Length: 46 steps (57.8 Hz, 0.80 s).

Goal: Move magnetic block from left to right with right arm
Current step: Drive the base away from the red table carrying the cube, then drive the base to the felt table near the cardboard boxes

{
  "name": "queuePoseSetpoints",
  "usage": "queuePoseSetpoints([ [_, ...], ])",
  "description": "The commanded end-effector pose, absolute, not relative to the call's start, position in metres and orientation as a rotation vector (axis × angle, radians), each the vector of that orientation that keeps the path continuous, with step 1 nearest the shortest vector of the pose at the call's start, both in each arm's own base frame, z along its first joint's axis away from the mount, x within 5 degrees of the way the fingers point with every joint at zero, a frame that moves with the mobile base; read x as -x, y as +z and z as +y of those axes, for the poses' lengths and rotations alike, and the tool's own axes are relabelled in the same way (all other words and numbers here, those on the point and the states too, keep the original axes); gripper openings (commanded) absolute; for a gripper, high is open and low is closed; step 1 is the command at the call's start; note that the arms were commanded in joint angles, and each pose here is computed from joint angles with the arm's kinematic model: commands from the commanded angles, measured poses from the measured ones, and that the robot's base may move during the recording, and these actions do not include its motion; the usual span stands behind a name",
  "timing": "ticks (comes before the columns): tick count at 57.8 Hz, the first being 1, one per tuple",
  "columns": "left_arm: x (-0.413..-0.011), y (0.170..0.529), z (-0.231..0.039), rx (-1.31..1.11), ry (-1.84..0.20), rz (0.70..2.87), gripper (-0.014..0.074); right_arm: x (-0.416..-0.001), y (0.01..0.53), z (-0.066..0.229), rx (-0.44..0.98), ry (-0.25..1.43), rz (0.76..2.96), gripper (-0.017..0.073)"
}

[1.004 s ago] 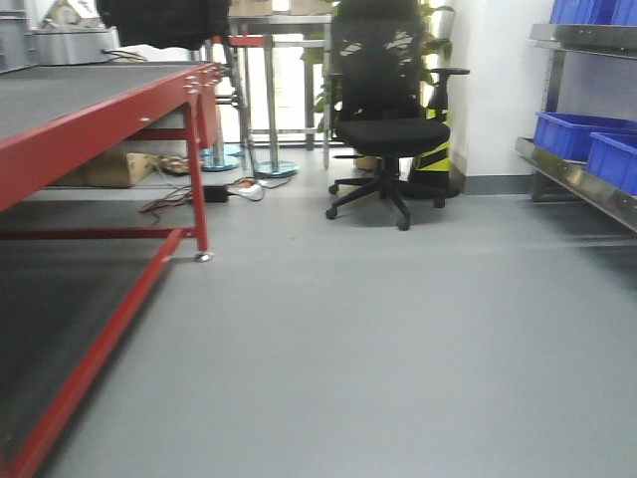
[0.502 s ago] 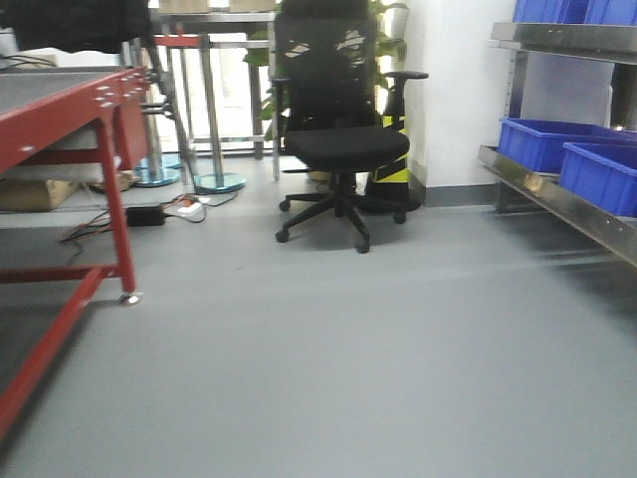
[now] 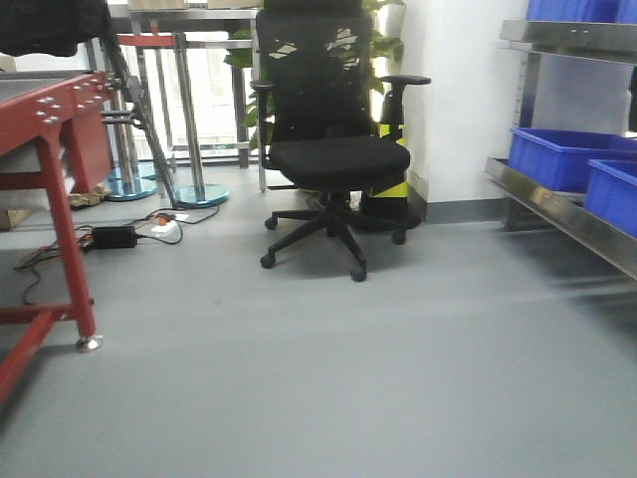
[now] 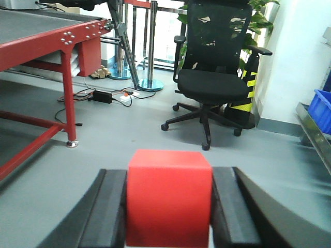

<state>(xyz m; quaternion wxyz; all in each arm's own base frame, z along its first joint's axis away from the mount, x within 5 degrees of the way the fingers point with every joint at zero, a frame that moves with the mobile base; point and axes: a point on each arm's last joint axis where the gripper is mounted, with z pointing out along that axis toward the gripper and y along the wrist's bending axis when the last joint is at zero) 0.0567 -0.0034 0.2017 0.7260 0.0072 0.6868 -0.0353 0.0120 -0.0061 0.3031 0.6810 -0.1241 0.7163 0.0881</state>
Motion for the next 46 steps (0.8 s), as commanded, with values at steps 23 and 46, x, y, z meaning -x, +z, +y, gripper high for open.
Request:
queuePoseSetpoints([
  [23, -0.0552, 0.2077, -0.0025, 0.0, -0.084, 1.42, -0.0126, -0.0091, 0.3183, -0.0069, 0.276, 0.188, 1.495, 0.0194],
  [46, -0.0553, 0.2076, -0.0025, 0.0, -0.084, 1.422, -0.0126, -0.0091, 0.3183, -0.0069, 0.276, 0.188, 1.495, 0.0194],
])
